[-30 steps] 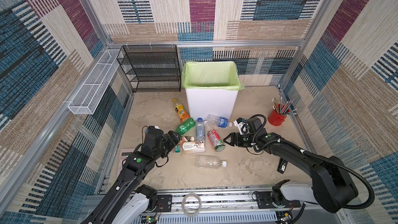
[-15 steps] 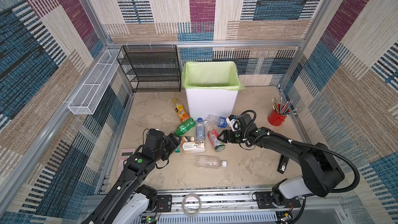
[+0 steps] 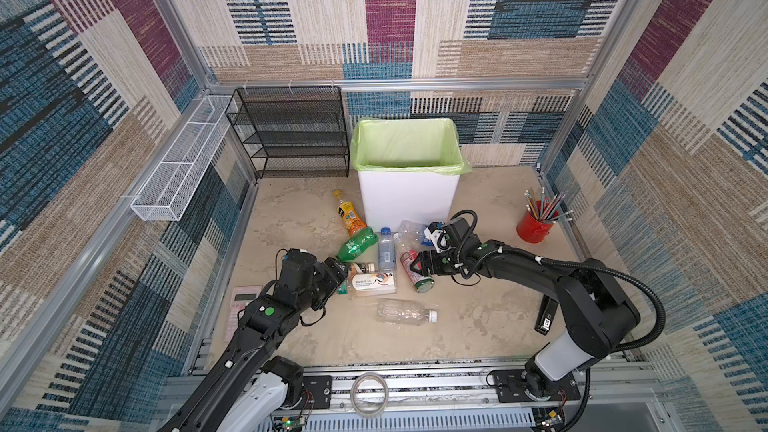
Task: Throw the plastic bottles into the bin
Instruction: 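Lower the right gripper onto the red Qoo bottle and close, then lift the Qoo bottle with the right gripper toward the bin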
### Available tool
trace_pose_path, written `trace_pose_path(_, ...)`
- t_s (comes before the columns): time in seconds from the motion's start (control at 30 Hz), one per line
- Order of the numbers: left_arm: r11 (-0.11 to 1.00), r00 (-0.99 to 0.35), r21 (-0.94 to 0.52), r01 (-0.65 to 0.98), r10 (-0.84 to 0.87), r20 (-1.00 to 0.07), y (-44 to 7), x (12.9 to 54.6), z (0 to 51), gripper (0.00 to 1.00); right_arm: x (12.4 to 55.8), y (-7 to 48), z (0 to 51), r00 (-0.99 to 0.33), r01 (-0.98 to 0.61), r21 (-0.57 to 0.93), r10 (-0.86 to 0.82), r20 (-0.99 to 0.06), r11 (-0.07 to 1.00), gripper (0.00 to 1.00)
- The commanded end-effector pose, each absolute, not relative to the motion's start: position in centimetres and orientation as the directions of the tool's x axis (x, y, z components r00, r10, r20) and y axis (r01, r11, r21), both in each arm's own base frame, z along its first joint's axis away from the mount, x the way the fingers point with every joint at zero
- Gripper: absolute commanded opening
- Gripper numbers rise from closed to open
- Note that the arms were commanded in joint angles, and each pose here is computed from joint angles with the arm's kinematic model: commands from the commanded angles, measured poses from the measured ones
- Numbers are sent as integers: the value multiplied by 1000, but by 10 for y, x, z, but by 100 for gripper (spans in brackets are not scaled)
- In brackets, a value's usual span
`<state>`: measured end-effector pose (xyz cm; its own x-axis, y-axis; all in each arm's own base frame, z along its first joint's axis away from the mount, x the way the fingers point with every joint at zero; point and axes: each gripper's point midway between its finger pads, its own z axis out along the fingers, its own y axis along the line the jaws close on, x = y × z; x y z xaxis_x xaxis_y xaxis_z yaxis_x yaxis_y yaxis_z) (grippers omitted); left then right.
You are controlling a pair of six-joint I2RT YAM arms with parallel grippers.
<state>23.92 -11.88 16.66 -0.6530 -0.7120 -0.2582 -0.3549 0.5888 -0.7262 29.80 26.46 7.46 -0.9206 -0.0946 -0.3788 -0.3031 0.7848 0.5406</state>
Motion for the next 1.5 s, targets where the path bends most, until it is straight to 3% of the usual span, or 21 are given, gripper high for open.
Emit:
trace_pose_path(0.0, 568, -643, -725, -390, -732, -227, -117, 237, 162, 81, 301, 267, 72, -912, -326, 525, -115, -394, 786, 80)
trace_pose_path(0.4, 567, -641, -725, -391, -733, -228, -118, 239, 162, 81, 295, 271, 51, -925, -319, 509, -146, -350, 800, 77)
trace_pose_path(0.6, 572, -642, -720, -394, -731, -230, -117, 237, 161, 81, 292, 270, 45, -929, -314, 505, -149, -340, 804, 70)
trace_pose_path(0.87, 574, -642, -720, -391, -730, -233, -117, 238, 161, 81, 287, 263, 60, -920, -320, 495, -142, -365, 808, 61)
trace_pose_path(1.47, 580, -655, -719, -382, -719, -232, -123, 247, 163, 81, 233, 222, 90, -913, -306, 503, -100, -395, 808, 59)
